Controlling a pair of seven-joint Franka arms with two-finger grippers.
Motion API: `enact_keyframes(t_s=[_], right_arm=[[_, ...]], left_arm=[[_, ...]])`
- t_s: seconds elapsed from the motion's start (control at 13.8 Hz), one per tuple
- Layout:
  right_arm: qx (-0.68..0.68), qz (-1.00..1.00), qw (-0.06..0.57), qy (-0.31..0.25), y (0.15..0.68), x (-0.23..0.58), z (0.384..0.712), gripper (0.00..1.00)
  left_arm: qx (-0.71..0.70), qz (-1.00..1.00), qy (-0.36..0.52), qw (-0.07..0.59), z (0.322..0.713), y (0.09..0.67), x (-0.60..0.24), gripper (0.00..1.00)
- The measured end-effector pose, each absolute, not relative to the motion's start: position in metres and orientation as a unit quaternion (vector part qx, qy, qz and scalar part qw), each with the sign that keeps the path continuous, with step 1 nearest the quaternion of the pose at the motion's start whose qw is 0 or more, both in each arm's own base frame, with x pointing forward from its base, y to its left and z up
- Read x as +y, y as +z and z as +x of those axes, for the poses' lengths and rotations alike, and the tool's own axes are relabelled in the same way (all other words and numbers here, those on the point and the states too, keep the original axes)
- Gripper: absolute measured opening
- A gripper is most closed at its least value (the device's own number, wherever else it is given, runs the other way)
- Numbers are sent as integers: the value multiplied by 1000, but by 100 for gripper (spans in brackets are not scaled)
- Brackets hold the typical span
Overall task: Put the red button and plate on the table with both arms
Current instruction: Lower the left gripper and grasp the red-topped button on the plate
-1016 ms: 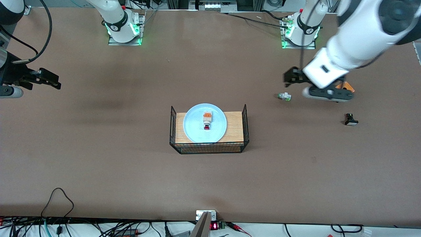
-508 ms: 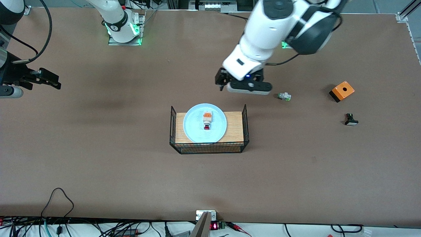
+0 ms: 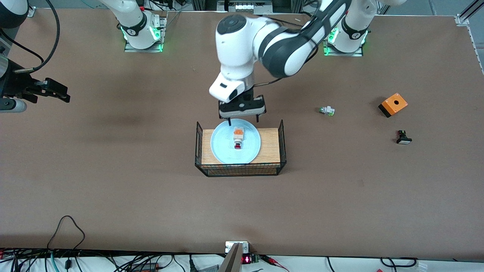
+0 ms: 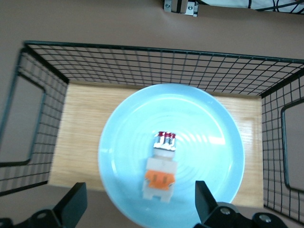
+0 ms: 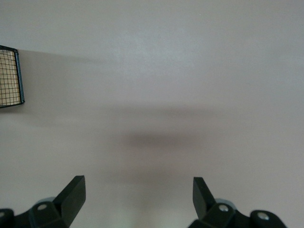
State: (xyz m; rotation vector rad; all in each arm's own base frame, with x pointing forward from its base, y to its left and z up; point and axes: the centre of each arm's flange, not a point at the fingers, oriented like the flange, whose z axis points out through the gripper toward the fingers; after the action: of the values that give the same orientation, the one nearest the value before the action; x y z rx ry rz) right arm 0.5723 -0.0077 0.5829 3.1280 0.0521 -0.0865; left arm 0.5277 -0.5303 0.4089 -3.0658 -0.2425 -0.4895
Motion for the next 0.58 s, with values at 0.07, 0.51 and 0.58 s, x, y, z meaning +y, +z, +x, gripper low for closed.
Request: enact_keyframes(t_s=[0.07, 0.51, 0.58], right_arm=[[17, 999, 6, -28, 583, -8, 572, 100], [17, 999, 6, -29, 582, -8, 573, 100], [17, 999, 6, -29, 582, -8, 573, 100]], left_arm=[[-80, -984, -158, 7, 534, 402, -533, 100], [-75, -985, -157, -4, 543, 371, -539, 100], [-74, -985, -155, -1, 543, 365, -540, 100]])
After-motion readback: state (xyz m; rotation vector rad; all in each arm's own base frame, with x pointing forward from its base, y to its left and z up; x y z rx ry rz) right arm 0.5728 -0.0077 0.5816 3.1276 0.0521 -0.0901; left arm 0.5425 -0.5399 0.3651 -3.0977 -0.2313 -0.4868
